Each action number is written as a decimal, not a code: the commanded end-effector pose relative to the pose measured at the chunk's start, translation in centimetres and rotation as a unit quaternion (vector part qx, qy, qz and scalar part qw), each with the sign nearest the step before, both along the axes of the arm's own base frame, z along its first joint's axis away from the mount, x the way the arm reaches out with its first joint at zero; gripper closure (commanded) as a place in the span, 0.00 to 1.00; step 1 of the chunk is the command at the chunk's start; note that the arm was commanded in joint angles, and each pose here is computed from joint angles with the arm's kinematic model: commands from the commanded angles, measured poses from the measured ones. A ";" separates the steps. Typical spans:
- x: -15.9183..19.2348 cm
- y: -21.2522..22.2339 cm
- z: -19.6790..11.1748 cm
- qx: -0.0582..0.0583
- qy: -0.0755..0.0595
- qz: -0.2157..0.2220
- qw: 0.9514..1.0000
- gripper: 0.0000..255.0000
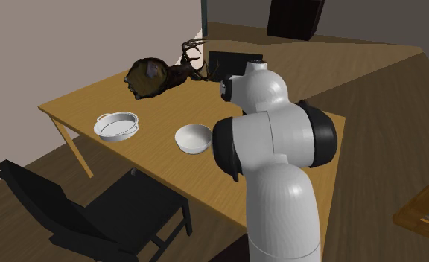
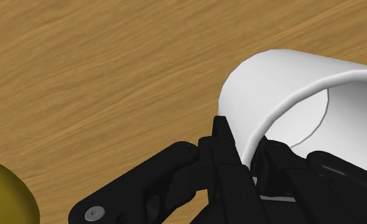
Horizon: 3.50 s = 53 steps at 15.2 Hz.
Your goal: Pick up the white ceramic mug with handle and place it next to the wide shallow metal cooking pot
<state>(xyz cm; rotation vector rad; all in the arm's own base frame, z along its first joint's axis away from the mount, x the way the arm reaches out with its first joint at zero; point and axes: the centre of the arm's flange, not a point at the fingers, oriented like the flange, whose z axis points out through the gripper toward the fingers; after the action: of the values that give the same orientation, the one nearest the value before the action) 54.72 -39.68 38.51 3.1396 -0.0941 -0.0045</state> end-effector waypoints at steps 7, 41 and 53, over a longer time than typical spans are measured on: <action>0.0 0.0 4.1 0.000 0.000 0.000 1.000 1.00; 5.8 11.7 15.0 0.000 0.000 0.000 1.000 1.00; 12.8 25.8 13.1 0.000 0.000 0.000 1.000 1.00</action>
<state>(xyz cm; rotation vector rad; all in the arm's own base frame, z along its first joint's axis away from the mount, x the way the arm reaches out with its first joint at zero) 67.07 -15.05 52.02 3.1396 -0.0925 -0.0053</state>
